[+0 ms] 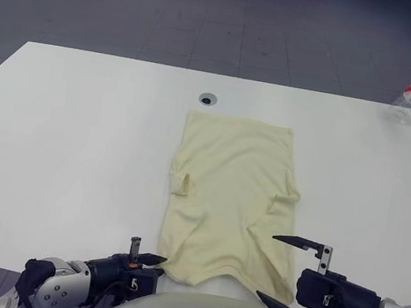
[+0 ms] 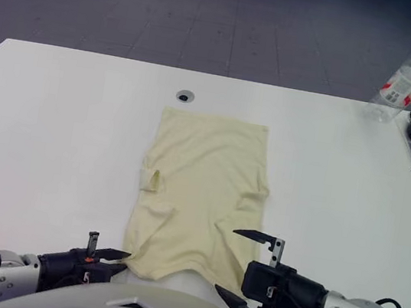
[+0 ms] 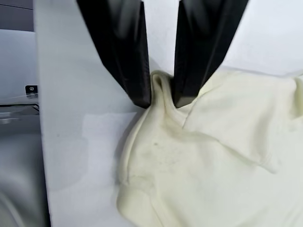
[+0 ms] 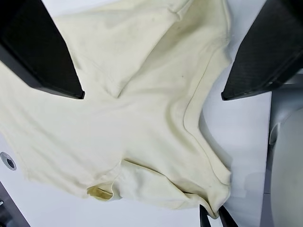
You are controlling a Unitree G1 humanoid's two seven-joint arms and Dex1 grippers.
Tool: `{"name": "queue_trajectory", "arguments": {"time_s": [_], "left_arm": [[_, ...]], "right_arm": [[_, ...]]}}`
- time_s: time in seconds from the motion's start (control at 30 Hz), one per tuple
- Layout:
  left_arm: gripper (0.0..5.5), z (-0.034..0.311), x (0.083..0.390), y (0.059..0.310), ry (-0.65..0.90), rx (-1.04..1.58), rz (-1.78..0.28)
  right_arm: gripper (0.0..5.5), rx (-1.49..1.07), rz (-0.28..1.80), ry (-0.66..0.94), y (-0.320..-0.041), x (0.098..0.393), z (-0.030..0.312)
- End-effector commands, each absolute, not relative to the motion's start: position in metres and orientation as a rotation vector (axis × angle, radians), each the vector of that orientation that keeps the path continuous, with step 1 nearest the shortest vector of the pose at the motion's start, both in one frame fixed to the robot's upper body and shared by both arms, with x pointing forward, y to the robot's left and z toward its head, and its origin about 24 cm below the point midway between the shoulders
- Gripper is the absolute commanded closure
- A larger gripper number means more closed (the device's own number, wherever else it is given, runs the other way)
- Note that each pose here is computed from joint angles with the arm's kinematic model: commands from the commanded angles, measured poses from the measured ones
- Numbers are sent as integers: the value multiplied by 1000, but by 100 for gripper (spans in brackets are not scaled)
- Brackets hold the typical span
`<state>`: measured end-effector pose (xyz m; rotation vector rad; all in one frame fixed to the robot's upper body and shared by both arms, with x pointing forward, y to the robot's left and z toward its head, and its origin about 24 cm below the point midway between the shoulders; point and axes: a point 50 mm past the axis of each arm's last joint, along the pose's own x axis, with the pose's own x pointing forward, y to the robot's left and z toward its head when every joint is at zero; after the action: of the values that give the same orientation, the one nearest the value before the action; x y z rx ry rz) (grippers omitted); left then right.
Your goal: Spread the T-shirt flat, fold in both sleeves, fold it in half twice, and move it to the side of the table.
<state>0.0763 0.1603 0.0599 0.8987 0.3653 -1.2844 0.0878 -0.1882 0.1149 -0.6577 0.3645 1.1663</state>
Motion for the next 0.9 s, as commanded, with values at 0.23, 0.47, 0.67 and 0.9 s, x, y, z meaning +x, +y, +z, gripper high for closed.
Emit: {"name": "queue_trajectory", "arguments": {"time_s": [0.23,0.47,0.67,0.9], "left_arm": [[548,57,74,163,390,922,-1305],[548,57,74,162,382,919,-1304],[550,57,73,159,377,916,-1298],[550,58,73,157,371,913,-1293]], "right_arm": [[10,-697,1154,486,-198,88,108],[10,-797,1177,657,-206,80,91],[87,-852,1187,694,-208,81,87],[200,-851,1198,710,-209,81,85]]}}
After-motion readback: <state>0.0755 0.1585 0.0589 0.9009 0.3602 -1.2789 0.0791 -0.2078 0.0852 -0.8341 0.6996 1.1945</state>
